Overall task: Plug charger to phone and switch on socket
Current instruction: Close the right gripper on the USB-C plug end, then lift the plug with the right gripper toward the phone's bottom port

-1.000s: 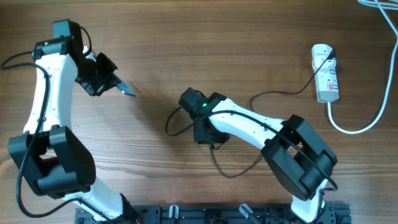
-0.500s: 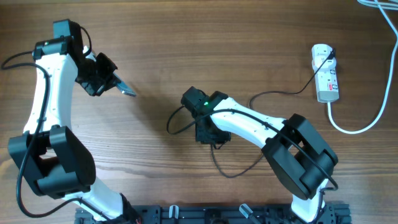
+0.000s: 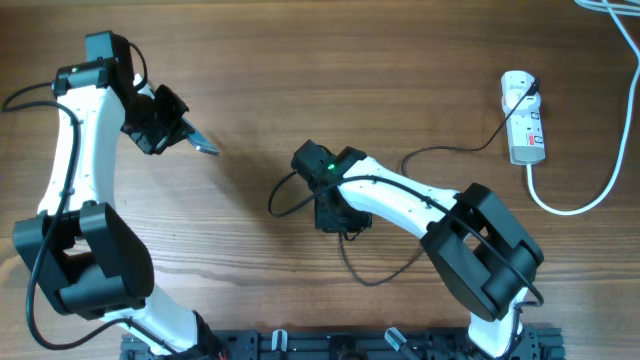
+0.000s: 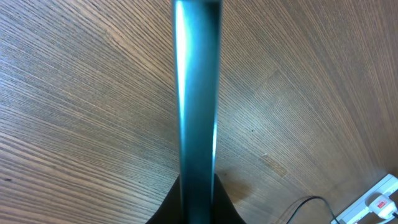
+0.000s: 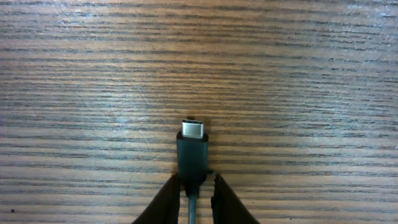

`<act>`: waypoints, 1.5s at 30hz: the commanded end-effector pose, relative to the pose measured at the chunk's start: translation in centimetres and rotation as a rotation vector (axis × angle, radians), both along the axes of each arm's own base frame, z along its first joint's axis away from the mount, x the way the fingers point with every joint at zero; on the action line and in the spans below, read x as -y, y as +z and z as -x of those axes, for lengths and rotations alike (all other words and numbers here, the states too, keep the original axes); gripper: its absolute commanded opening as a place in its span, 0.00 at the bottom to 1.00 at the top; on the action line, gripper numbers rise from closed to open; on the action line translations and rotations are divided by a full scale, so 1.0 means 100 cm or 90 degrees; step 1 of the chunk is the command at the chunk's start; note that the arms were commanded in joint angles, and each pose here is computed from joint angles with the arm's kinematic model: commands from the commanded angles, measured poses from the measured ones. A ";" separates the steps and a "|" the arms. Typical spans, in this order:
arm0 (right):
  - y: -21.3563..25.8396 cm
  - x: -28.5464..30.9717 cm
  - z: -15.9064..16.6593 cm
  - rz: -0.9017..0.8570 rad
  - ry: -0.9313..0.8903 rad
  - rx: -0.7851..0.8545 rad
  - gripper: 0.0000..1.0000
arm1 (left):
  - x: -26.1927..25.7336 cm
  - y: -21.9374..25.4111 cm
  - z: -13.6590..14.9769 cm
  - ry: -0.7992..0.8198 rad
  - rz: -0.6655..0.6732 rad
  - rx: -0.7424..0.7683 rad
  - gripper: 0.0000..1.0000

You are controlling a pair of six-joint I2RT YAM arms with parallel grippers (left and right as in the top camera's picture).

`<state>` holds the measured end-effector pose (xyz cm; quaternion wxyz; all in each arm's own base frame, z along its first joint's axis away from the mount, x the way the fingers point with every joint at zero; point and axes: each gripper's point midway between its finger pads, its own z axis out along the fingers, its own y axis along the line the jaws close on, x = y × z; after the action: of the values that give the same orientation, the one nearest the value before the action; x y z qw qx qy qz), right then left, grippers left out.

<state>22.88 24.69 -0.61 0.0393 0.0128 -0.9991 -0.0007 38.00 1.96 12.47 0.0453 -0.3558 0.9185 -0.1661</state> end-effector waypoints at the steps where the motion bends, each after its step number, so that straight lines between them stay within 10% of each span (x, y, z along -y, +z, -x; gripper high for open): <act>1: -0.013 0.010 0.006 0.026 -0.013 -0.015 0.17 | -0.001 0.005 0.000 -0.010 -0.004 0.013 0.04; 25: -0.011 0.008 0.006 0.020 -0.012 -0.016 0.04 | 0.000 0.005 0.000 -0.010 -0.001 0.014 0.04; 28: 0.001 0.000 0.002 0.001 0.020 -0.015 0.04 | 0.030 0.019 -0.006 -0.123 0.095 0.083 0.04; 45: 0.196 -0.033 0.033 -0.341 0.215 0.134 0.04 | 0.133 0.113 -0.011 -0.432 0.373 0.407 0.04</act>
<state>20.30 27.63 15.38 -0.0397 0.1643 -0.9636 -0.2071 40.73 -7.55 19.66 0.1308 -0.0735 0.8728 -0.4644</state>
